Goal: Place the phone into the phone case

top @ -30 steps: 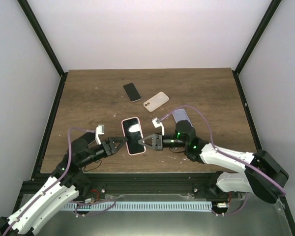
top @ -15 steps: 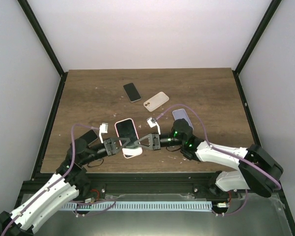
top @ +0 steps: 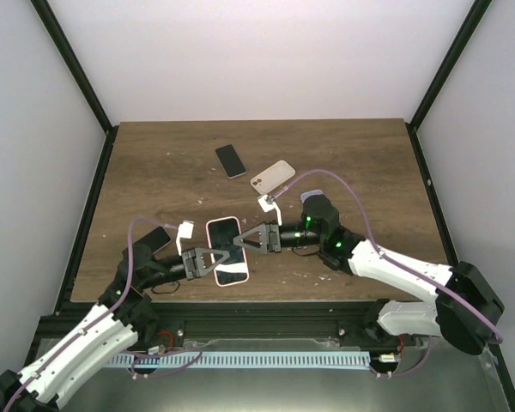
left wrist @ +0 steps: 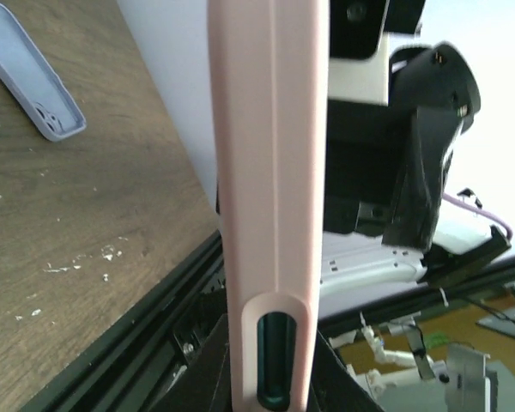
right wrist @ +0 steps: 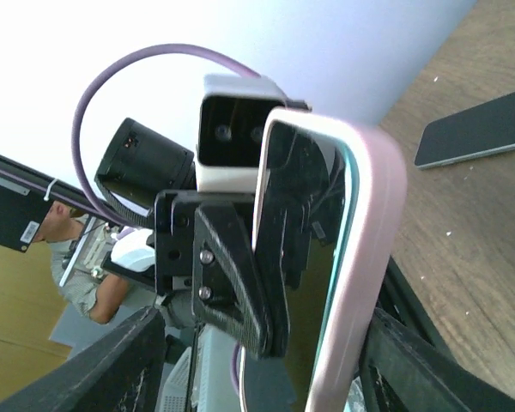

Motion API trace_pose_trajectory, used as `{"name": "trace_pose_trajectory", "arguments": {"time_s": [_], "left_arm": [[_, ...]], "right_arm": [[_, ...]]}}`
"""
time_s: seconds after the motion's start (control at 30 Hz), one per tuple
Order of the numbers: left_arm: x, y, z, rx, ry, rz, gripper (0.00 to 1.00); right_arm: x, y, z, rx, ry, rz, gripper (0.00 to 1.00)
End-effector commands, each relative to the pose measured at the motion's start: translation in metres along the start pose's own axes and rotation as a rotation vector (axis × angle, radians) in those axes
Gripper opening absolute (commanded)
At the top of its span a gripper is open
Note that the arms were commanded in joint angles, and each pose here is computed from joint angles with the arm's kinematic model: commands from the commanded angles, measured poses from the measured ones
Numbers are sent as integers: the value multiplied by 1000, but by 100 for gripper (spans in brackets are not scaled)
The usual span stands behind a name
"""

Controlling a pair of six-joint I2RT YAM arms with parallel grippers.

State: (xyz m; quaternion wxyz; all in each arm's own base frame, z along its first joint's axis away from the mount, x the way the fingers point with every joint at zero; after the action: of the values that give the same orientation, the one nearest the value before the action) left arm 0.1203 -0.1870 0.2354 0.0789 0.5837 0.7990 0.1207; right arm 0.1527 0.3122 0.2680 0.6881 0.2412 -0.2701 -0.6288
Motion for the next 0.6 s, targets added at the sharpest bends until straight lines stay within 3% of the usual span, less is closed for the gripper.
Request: {"name": "trace_pose_trajectory", "arguments": {"time_s": [0.0,0.13,0.23,0.57], "left_arm": [[-1,-10,-32,-104,-136,122,0],[-4,-13,-32,-107,-138,170,0],[-5,-15,-30,-111,-131,182,0],[-5,-11,6,-79,90,139,0]], "right_arm": [[5,22,11,48,-32,-16,63],[2,26,12,46,-39,-1,62],[3,28,15,50,-34,-5,54],[22,32,10,-42,-77,-72,1]]}}
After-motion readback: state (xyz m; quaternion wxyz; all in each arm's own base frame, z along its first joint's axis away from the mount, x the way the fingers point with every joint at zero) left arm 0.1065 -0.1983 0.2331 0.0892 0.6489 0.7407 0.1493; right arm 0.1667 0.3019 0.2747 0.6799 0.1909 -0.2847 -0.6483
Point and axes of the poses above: each gripper's point midway between its finger pads, its own x axis back along the fingers, its own z axis along the line the jaws close on, y = z × x, the point moved 4 cm from there along x, back along the fingers, and after that the axes turned 9 degrees about x, right-handed, at the moved point
